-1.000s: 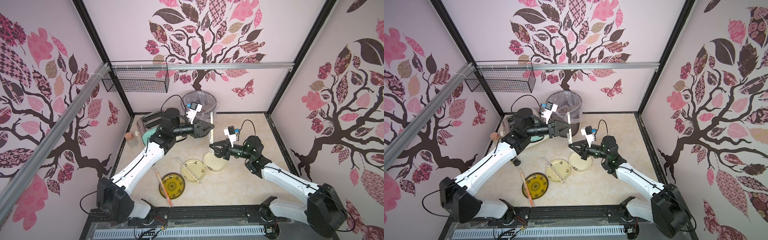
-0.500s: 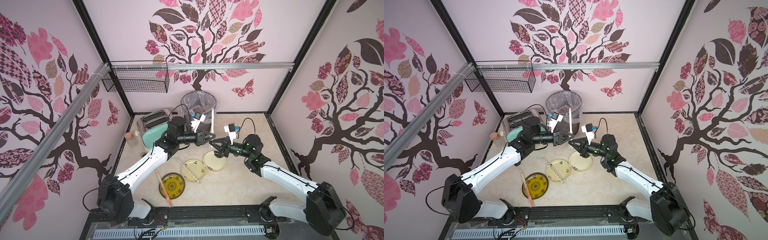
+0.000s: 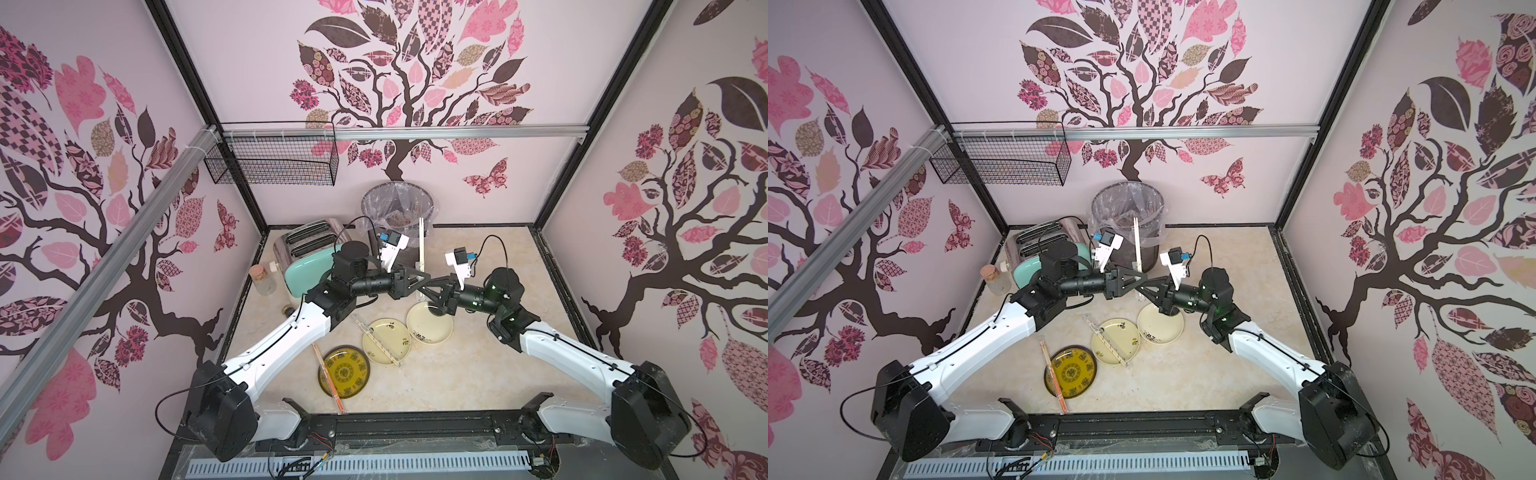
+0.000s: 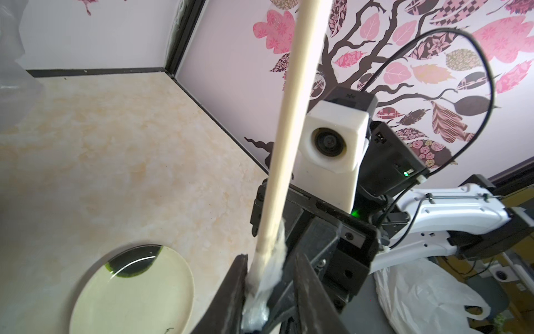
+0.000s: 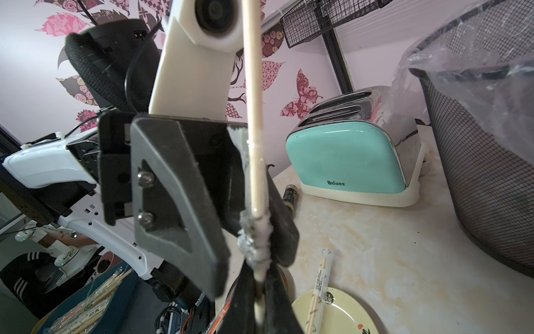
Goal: Remove the packaging of disposable chopsticks
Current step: Remove the packet bag from the disposable chopsticks.
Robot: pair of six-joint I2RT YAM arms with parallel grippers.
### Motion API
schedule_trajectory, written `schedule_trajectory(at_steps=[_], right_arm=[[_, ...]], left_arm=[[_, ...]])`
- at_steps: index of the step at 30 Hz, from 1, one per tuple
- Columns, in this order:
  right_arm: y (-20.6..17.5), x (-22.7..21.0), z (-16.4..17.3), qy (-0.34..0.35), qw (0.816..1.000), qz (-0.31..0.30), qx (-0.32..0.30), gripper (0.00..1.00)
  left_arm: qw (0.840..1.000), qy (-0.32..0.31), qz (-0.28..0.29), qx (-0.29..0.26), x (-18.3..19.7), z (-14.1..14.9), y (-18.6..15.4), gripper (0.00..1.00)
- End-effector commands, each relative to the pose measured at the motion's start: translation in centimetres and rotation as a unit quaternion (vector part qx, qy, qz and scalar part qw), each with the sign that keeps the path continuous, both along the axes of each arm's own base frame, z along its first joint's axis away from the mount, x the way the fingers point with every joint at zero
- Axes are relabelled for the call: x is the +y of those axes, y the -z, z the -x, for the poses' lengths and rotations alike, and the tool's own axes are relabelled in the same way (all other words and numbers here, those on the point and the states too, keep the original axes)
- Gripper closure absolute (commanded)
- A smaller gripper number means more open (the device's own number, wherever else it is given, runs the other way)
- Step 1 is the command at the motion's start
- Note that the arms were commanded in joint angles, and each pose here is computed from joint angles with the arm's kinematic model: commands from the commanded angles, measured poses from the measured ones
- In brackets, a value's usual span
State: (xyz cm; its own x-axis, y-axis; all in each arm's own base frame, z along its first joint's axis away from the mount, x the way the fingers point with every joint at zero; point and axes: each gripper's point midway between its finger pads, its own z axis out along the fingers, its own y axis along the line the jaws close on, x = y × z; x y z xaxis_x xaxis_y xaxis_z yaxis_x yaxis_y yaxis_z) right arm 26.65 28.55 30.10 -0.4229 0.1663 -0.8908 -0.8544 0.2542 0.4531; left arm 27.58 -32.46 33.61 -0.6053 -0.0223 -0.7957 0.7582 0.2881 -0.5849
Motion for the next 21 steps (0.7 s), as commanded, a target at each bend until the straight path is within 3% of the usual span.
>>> schedule_trajectory(at_steps=[1,5,9,19,21], right_arm=[[-1.1,0.1,0.3,-0.004,1.000,-0.004,-0.024,1.00],[-0.7,0.3,0.9,-0.017,1.000,-0.001,-0.022,1.00],[-0.5,0.5,1.4,-0.030,0.999,-0.001,-0.021,1.00],[-0.7,0.8,2.3,-0.054,0.998,-0.001,-0.025,1.00],[-0.7,0.8,2.3,-0.056,0.998,-0.002,-0.025,1.00]], left_arm=[[0.999,0.001,0.018,-0.044,1.3,0.0,-4.4,0.54],[0.998,-0.011,0.016,-0.065,2.3,-0.9,-6.1,0.43],[0.997,-0.022,0.006,-0.072,2.6,-1.8,-6.5,0.41],[0.998,-0.015,0.005,-0.057,1.9,-3.0,-6.1,0.64],[0.998,-0.018,0.003,-0.058,1.9,-3.3,-6.1,0.73]])
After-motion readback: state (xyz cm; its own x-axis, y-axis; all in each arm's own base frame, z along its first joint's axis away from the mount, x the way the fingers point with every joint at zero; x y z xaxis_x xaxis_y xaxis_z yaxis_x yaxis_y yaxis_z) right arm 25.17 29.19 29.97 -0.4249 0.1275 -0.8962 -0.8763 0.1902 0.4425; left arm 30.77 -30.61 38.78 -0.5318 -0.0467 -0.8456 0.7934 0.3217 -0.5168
